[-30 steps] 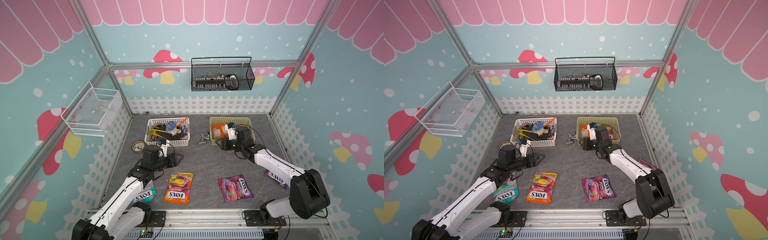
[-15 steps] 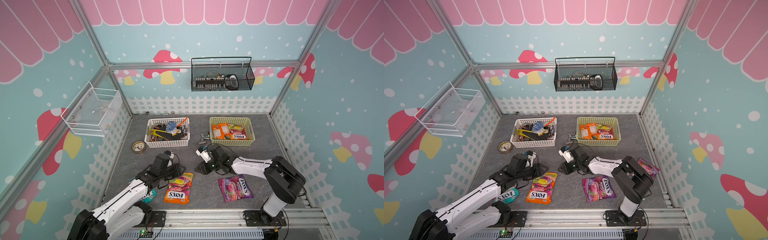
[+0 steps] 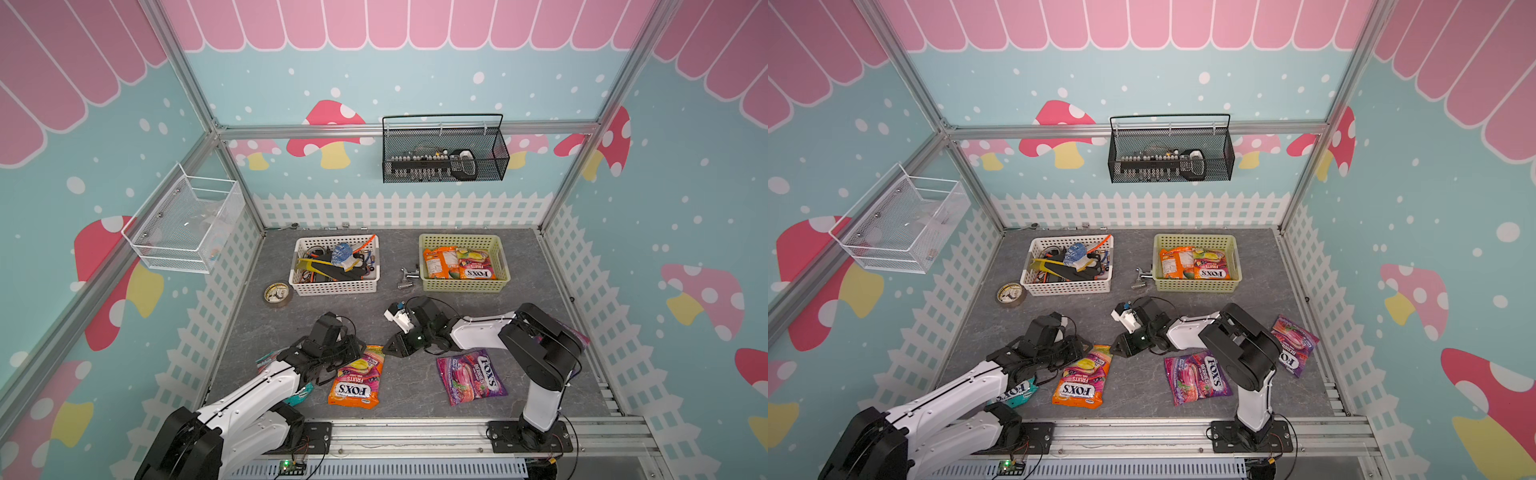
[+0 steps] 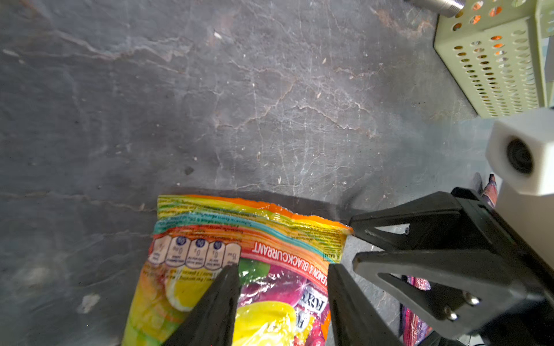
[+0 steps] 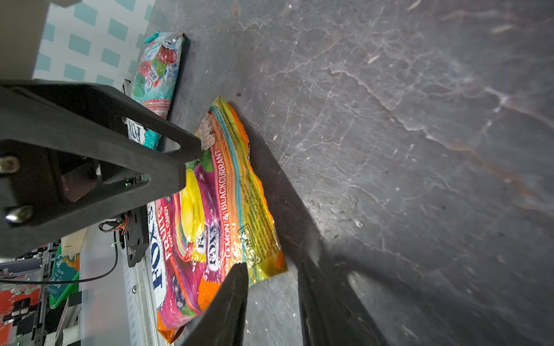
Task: Put the candies in the basket
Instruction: Pick up the candy at the center of the board, then place the candy in the basket.
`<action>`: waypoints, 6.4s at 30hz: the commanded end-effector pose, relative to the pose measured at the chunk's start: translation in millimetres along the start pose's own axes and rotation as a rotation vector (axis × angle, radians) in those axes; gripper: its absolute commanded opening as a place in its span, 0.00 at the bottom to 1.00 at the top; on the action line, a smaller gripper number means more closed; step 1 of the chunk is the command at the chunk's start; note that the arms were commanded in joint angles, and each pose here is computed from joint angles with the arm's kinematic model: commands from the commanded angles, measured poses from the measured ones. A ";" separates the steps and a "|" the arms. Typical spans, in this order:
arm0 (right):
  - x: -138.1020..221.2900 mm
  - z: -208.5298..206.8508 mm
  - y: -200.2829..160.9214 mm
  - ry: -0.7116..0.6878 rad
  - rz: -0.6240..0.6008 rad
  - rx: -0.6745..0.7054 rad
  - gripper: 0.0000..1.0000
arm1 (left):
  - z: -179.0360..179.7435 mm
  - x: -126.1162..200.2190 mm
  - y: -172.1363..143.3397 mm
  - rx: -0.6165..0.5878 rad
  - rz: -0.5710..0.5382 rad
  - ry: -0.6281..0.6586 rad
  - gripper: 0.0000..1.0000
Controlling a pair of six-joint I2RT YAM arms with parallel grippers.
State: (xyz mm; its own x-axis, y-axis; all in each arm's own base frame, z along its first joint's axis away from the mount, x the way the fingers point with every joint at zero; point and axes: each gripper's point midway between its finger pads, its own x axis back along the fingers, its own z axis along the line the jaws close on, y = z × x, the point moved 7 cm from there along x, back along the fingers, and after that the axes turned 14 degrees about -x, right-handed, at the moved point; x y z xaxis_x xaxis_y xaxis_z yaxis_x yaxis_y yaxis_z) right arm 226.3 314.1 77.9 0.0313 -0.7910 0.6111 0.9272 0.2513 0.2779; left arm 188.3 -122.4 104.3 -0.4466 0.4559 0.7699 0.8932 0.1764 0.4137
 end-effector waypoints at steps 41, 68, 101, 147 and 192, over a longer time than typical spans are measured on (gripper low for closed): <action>51.7 60.7 44.8 -0.098 -0.193 0.313 0.00 | -59.3 66.6 75.3 -0.326 -0.322 -0.065 0.83; 230.9 102.4 141.9 -0.806 -0.653 0.835 0.00 | -72.5 109.5 88.6 -0.551 -0.490 -0.036 0.99; 232.3 -43.7 201.8 -0.760 -0.544 0.840 0.00 | -72.0 110.3 88.1 -0.561 -0.494 -0.033 0.99; 217.6 -171.5 247.7 -1.007 -0.348 0.808 0.00 | -69.8 99.0 89.2 -0.558 -0.454 -0.015 0.99; 218.4 -83.7 27.8 -0.425 -0.505 -0.476 0.79 | -76.4 62.5 52.8 -0.415 -0.194 -0.330 0.81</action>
State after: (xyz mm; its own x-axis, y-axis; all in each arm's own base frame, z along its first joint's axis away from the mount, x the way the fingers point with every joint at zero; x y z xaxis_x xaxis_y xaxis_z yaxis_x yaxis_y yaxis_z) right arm 322.0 105.4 185.0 -0.6398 -0.4470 0.6252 0.7683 -0.3490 0.5366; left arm 210.7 -137.0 219.7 -0.6142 0.6000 0.5127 0.6284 -0.0211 0.7776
